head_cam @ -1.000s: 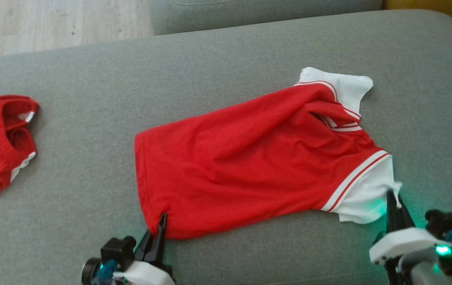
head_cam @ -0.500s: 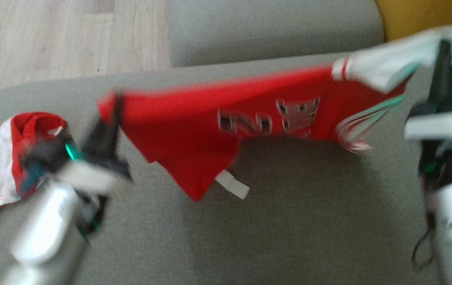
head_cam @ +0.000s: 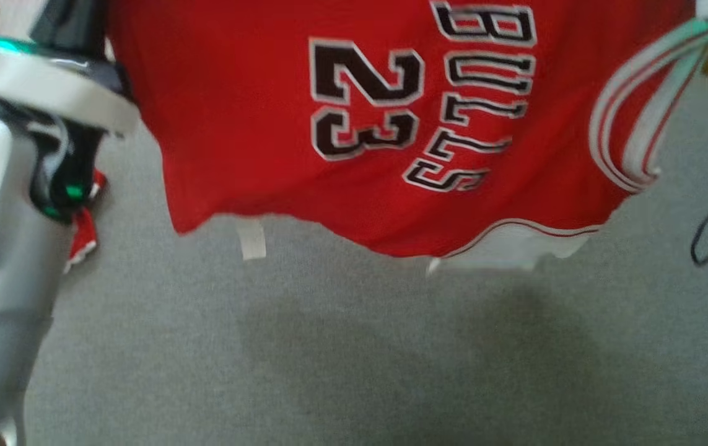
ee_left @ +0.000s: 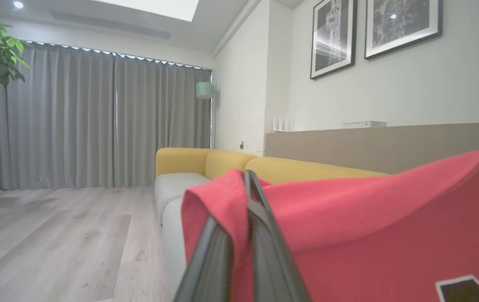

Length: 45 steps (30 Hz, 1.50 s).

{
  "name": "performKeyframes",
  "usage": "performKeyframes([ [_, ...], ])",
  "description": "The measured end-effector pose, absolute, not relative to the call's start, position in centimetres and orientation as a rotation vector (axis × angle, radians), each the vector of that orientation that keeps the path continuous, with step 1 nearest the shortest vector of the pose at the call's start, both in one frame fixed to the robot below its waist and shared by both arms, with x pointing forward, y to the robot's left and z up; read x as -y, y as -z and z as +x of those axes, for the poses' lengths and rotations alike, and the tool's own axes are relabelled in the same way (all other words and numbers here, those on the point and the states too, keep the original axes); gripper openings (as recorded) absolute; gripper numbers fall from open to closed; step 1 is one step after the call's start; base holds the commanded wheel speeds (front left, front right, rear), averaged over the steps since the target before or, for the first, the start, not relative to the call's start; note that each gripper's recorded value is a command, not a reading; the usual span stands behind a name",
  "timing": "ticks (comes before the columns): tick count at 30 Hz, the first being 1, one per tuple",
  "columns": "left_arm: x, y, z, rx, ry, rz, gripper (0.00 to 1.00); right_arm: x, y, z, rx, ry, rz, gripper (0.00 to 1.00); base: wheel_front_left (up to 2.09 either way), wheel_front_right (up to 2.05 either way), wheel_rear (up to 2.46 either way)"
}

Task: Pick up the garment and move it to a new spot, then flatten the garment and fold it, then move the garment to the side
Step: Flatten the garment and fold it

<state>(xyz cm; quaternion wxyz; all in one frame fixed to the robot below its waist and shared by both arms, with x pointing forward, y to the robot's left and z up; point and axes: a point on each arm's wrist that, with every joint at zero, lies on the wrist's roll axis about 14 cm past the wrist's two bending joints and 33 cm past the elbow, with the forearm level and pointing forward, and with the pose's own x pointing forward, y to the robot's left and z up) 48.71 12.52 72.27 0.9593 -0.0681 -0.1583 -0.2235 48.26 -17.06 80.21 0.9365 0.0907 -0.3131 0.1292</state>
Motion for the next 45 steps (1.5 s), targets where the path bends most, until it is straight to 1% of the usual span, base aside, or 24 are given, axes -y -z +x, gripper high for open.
performKeyframes([
  [2, -13.0, -71.4, 50.6, 0.292, 0.424, -0.165, 0.0, 16.9, -79.4, 50.4, 0.602, -0.251, 0.162, 0.0, 0.0, 0.0, 0.0],
  [3, -13.0, -71.4, 50.6, 0.292, 0.424, -0.165, 0.0, 16.9, -79.4, 50.4, 0.602, -0.251, 0.162, 0.0, 0.0, 0.0, 0.0],
  [6, -13.5, -70.3, 53.6, 0.282, 0.367, -0.179, 0.0, 16.3, -78.8, 53.6, 0.588, -0.236, 0.105, 0.0, 0.0, 0.0, 0.0],
  [10, -14.5, -71.9, 57.2, 0.39, 0.29, -0.21, 0.0, 15.8, -80.4, 56.6, 0.655, -0.217, 0.085, 0.0, 0.0, 0.0, 0.0],
  [13, -14.9, -73.5, 59.2, 0.46, 0.259, -0.256, 0.0, 16.7, -81.8, 57.9, 0.7, -0.186, 0.107, 0.0, 0.0, 0.0, 0.0],
  [15, -15.0, -73.5, 59.9, 0.47, 0.251, -0.282, 0.0, 17.6, -81.5, 58.3, 0.707, -0.162, 0.129, 0.0, 0.0, 0.0, 0.0],
  [18, -14.6, -70.9, 59.9, 0.405, 0.254, -0.319, 0.0, 18.3, -78.0, 58.4, 0.63, -0.141, 0.134, 0.0, 0.0, 0.0, 0.0],
  [21, -14.0, -64.3, 58.6, 0.253, 0.243, -0.365, 0.0, 19.2, -71.3, 57.8, 0.483, -0.115, 0.196, 0.0, 0.0, 0.0, 0.0],
  [23, -13.1, -58.3, 56.9, 0.111, 0.239, -0.37, 0.0, 19.8, -66.1, 56.8, 0.369, -0.095, 0.238, 0.0, 0.0, 0.0, 0.0],
  [26, -11.8, -49.8, 52.7, -0.095, 0.198, -0.493, 0.0, 20.6, -58.5, 54.0, 0.202, -0.057, 0.297, 0.0, 0.0, 0.0, 0.0],
  [28, -10.6, -45.4, 49.4, -0.209, 0.169, -0.576, 0.0, 21.3, -54.2, 51.7, 0.107, -0.021, 0.337, 0.0, 0.0, 0.0, 0.0],
  [31, -9.5, -40.8, 44.8, -0.339, 0.139, -0.629, 0.0, 21.7, -49.5, 47.9, -0.002, 0.013, 0.38, 0.0, 0.0, 0.0, 0.0],
  [34, -8.8, -38.7, 41.6, -0.41, 0.124, -0.671, 0.0, 21.5, -46.9, 44.5, -0.06, 0.033, 0.432, 0.0, 0.0, 0.0, 0.0],
  [38, -8.6, -39.0, 40.1, -0.404, 0.115, -0.719, 0.0, 20.6, -45.1, 40.8, -0.104, 0.034, 0.47, 0.0, 0.0, 0.0, 0.0],
  [45, -9.0, -37.8, 35.4, -0.437, 0.08, -0.748, 0.0, 21.3, -43.3, 35.2, -0.146, 0.08, 0.495, 0.0, 0.0, 0.0, 0.0],
])
